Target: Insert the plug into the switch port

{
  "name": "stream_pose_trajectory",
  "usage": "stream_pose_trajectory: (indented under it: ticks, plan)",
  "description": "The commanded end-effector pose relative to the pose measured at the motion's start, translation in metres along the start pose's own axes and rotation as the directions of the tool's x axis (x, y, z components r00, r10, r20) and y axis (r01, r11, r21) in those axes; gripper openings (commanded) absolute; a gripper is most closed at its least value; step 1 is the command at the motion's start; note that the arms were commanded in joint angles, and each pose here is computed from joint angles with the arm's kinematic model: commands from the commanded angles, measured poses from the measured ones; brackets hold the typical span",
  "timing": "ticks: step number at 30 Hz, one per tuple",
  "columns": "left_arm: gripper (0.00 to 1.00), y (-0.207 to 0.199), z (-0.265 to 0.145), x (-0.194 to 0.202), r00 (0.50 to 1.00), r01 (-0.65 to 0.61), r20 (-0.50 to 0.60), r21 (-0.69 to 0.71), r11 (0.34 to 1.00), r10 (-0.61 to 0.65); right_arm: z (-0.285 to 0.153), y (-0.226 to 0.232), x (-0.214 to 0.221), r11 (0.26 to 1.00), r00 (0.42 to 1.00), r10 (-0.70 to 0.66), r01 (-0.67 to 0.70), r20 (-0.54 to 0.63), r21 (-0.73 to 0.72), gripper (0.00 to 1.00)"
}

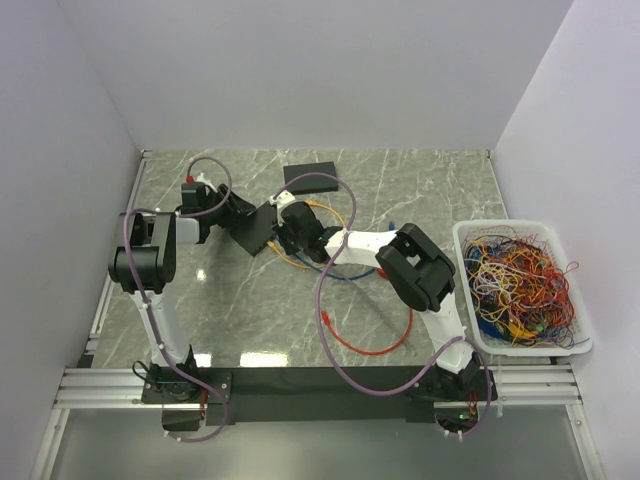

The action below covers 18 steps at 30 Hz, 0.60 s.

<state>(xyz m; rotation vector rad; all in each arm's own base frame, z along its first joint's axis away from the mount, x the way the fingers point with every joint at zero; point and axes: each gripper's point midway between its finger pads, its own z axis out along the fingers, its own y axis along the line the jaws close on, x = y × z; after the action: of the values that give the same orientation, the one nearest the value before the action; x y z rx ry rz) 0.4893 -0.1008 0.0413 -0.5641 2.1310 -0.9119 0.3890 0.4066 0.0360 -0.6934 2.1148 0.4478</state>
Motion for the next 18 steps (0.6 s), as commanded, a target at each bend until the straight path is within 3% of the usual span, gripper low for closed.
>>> stream_pose_trajectory:
  ticks: [1,6,18]
  plan:
    - [0.53,-0.005,-0.003,0.016,0.999,0.016,-0.048,0.051,0.999,-0.014,-0.017,0.006,-0.063,0.999,0.985,0.02,-0.015,0.169,-0.029,0.0]
    - [0.53,-0.005,-0.014,0.041,0.994,0.049,-0.099,0.082,0.995,-0.041,-0.02,0.007,-0.058,0.999,0.987,0.018,-0.012,0.16,-0.038,0.0]
    - [0.53,-0.015,-0.023,0.109,0.978,-0.019,-0.205,0.113,0.993,0.042,-0.033,0.003,-0.044,0.999,0.989,-0.002,0.009,0.149,-0.042,0.0]
